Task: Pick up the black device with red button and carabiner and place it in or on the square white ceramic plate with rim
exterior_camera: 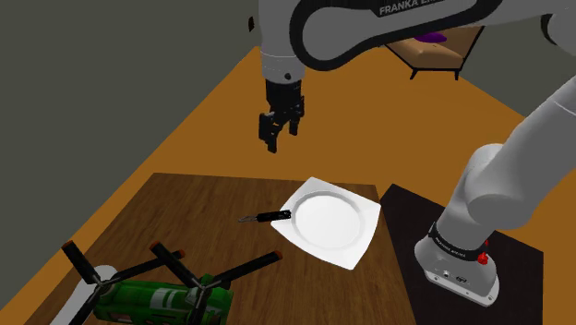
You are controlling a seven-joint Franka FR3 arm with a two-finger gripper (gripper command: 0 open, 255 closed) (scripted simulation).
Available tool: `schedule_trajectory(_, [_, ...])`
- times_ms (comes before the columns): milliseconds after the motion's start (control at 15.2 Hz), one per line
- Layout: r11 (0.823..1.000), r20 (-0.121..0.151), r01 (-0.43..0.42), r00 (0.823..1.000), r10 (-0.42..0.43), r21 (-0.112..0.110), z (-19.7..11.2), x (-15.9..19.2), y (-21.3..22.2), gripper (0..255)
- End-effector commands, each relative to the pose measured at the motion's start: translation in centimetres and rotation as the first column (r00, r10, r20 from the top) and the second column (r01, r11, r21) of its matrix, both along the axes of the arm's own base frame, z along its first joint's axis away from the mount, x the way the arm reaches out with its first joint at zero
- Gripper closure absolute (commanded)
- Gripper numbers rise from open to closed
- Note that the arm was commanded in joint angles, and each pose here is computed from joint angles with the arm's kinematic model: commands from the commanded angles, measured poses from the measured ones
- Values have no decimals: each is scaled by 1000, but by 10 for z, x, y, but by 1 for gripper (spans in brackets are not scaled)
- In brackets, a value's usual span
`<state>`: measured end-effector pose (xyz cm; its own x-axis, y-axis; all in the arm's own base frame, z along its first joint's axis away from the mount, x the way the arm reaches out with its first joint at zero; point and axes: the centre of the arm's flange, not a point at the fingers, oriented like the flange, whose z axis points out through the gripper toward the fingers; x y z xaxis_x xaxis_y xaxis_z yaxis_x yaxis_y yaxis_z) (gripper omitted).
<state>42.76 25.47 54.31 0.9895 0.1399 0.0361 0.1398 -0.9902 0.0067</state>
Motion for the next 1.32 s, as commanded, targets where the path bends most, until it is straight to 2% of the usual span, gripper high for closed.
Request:
schedule_trajectory(0, [1000, -5, -10, 1000, 10, 2, -8, 7, 26, 0])
schedule_trajectory(660, [998, -28, -61, 998, 61, 4, -41, 41, 150, 0])
schedule_trajectory(1254, [998, -29, -63, 998, 63, 4, -82, 43, 155, 0])
